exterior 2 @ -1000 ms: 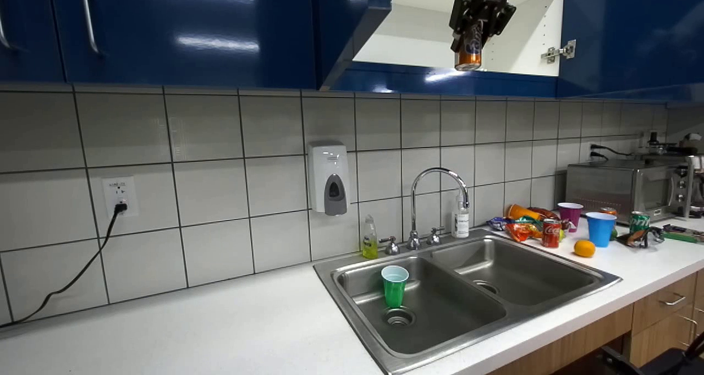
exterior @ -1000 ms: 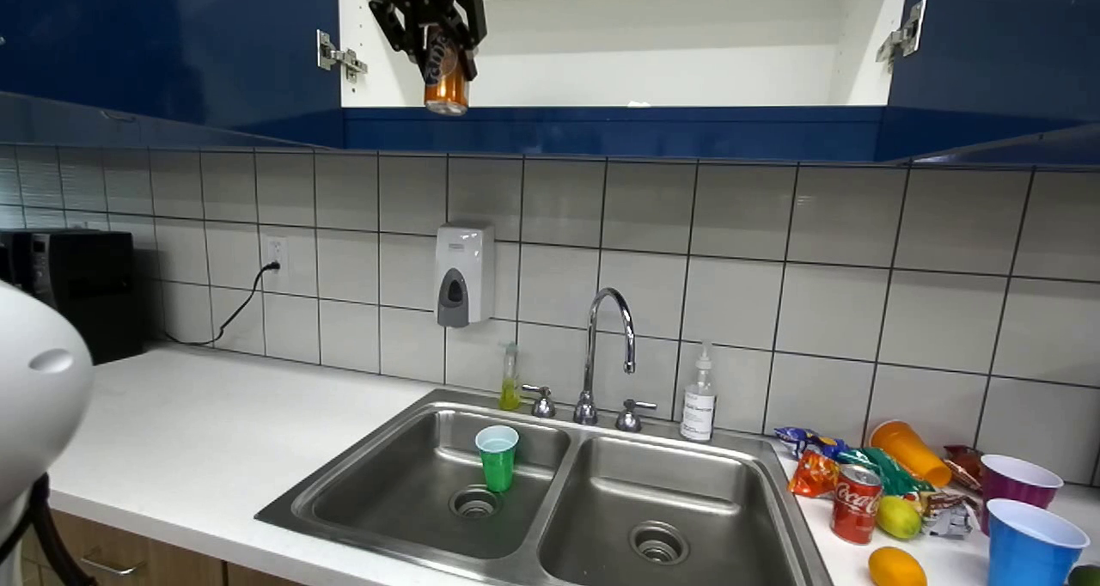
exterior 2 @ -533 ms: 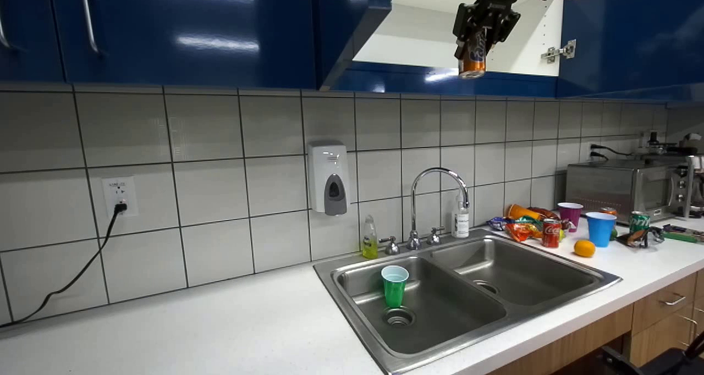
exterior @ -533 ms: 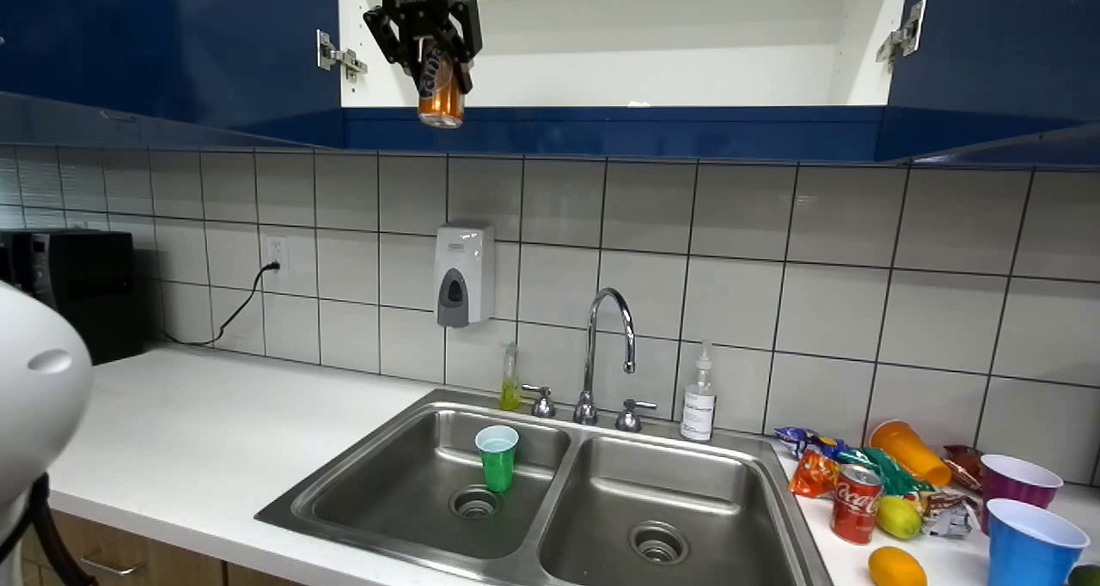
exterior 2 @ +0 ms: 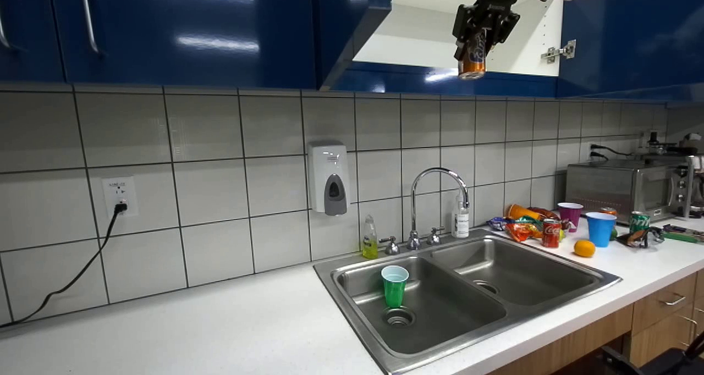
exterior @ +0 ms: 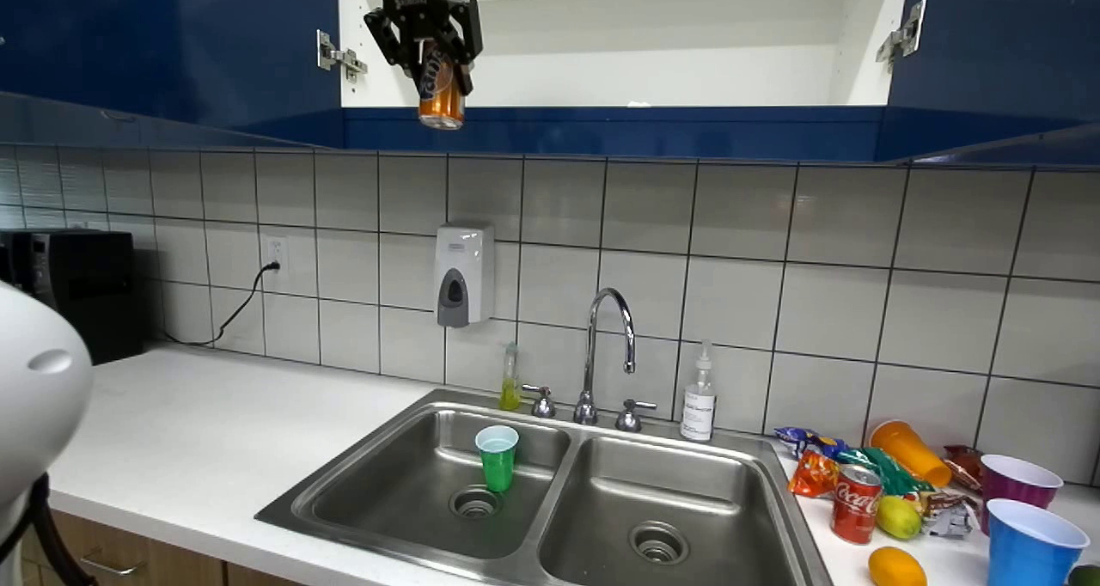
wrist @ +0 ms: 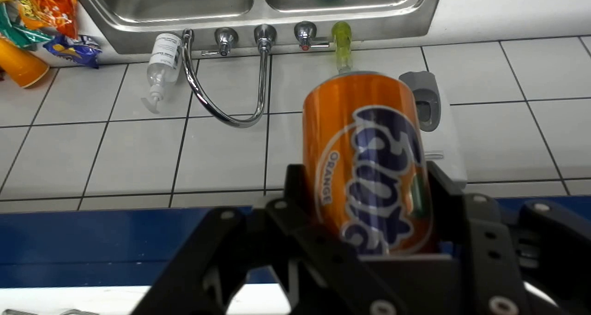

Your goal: Pick up the canned drink from the shelf and put it in the sink

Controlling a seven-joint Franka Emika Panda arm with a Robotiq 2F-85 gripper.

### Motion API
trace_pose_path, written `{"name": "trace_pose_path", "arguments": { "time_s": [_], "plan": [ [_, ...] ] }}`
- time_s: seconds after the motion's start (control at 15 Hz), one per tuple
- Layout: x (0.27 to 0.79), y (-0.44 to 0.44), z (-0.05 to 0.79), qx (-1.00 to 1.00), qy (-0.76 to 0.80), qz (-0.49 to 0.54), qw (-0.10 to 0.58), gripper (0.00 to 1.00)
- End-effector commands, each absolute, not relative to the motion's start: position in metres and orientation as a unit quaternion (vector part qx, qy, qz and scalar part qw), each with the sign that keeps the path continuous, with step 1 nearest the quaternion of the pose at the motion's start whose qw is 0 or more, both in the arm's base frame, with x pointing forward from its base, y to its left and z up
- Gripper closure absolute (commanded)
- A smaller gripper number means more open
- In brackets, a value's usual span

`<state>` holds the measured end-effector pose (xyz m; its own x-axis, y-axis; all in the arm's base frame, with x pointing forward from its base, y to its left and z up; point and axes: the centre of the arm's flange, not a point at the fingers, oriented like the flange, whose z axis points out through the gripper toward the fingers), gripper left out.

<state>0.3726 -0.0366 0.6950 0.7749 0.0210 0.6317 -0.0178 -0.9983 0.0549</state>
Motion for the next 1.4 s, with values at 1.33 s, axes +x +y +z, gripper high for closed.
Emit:
{"name": "trace_pose_path", "arguments": {
  "time_s": [1.33],
  "plan": [
    [0.397, -0.035, 0.644, 0.951, 0.015, 0.306, 0.030, 0.62]
  ]
}}
